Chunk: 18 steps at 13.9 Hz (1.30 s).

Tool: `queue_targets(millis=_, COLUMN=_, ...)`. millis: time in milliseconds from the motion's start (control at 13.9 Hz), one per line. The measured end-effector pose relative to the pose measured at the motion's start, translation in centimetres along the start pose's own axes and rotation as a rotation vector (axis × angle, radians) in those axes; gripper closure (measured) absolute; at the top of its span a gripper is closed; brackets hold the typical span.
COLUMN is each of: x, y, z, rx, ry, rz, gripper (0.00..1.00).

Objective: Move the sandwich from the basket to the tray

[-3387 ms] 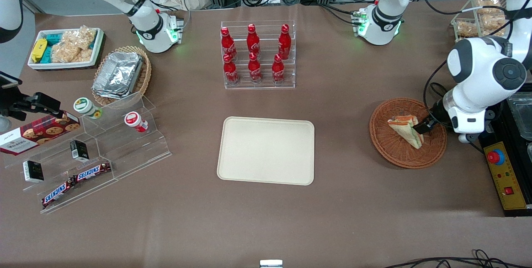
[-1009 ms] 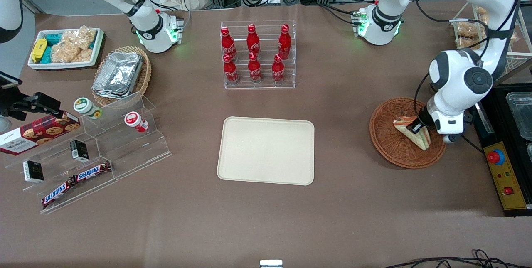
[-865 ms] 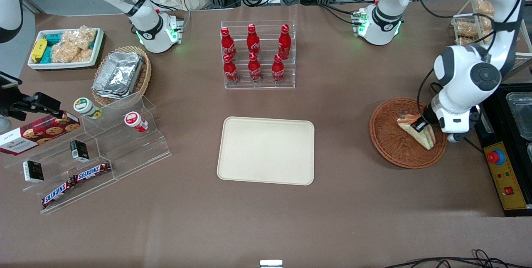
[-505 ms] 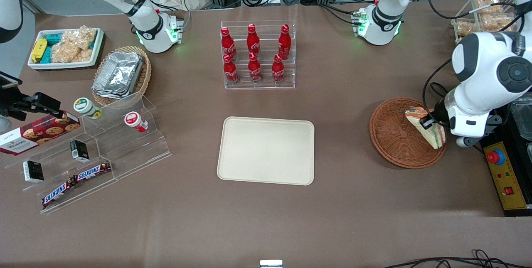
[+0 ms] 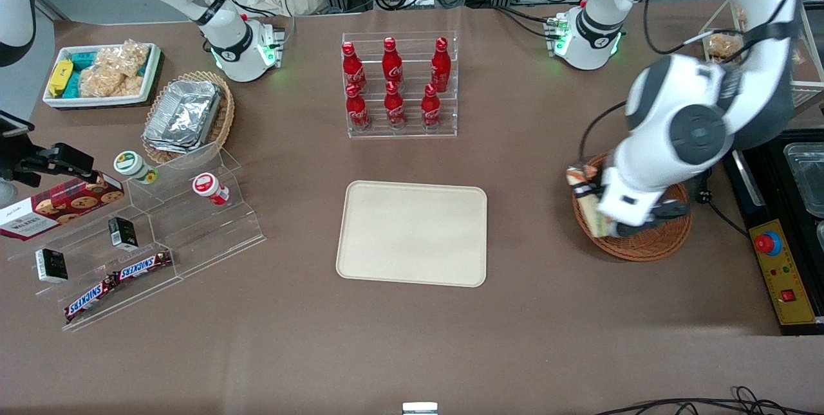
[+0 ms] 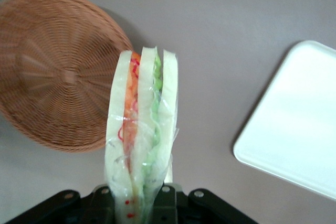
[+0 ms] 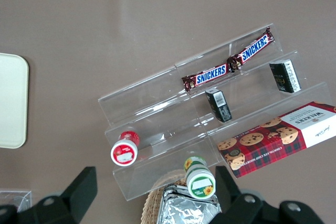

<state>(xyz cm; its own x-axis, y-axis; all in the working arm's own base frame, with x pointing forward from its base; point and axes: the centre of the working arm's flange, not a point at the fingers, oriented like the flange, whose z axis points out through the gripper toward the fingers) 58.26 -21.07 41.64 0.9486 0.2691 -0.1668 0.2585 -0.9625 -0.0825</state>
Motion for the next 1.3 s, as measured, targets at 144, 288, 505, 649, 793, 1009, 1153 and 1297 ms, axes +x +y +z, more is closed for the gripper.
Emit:
queue_targets(millis=144, x=-1.3, y=4.8, z=2.7, rx=0.000, ry=-0.026, rz=0.075, gripper=0.80)
queue_targets(millis=288, x=-2.4, y=8.8, z=4.6, rx=-0.016, ry=-0.032, rz=0.135, gripper=0.80)
queue_targets(millis=505, x=-2.2, y=12.2, z=6.7, rx=-0.074, ry=-0.006, rz=0.178, gripper=0.80)
queue_targets(millis=649, x=-2.0, y=13.8, z=8.7, rx=-0.112, ry=0.009, rz=0.207, gripper=0.80)
queue_targets(millis=793, x=-1.9, y=15.4, z=11.0, rx=-0.137, ry=0.028, rz=0.240, gripper=0.80)
queue_targets(millis=1009, x=-2.5, y=17.5, z=14.8, rx=-0.117, ry=0.048, rz=0.299, gripper=0.80)
queue_targets(millis=1153, x=-2.5, y=18.2, z=16.6, rx=-0.098, ry=0.063, rz=0.329, gripper=0.80)
queue_targets(millis=1297, x=-2.2, y=18.7, z=17.6, rx=-0.105, ry=0.075, rz=0.338, gripper=0.80)
